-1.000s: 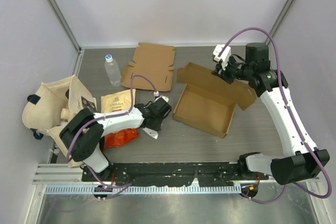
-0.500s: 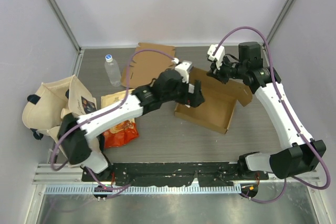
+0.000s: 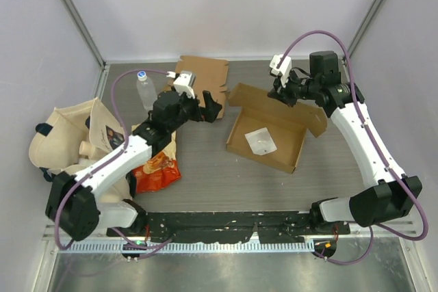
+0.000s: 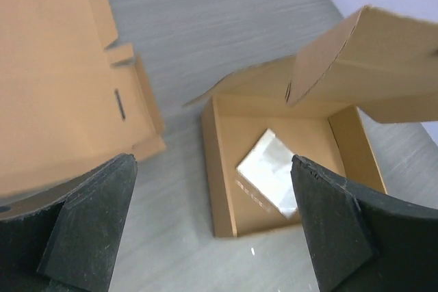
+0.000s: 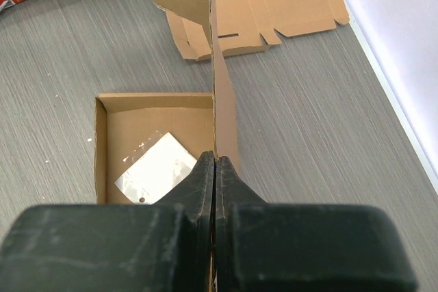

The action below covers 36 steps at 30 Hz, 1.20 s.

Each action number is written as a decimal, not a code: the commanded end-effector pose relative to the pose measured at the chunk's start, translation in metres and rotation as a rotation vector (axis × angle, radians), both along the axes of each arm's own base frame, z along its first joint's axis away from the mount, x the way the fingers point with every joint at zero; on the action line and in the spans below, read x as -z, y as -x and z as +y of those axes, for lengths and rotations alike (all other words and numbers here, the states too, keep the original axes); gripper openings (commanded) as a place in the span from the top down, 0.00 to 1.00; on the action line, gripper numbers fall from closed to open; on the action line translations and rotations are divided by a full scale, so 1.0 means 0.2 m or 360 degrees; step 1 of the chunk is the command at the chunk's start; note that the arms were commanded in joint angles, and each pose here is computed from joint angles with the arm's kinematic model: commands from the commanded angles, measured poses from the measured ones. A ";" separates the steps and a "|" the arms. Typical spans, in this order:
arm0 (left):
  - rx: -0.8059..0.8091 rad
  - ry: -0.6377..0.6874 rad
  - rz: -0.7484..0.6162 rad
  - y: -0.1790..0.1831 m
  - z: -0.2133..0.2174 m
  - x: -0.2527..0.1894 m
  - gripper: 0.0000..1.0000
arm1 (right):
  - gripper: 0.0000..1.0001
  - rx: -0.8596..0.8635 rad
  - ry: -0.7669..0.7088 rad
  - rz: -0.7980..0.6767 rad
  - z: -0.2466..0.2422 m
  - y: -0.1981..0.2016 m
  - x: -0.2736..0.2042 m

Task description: Fold the paper box

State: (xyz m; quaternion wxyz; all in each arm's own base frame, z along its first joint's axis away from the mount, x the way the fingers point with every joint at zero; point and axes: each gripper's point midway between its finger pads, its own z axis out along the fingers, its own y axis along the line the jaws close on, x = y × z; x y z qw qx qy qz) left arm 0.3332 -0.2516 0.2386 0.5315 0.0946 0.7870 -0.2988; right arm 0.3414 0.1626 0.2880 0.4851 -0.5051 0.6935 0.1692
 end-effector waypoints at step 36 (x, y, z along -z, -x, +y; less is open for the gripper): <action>0.0624 -0.0210 -0.0365 -0.40 -0.44 0.13 1.00 | 0.19 0.1859 -0.0770 0.0168 -0.68 0.11 -0.12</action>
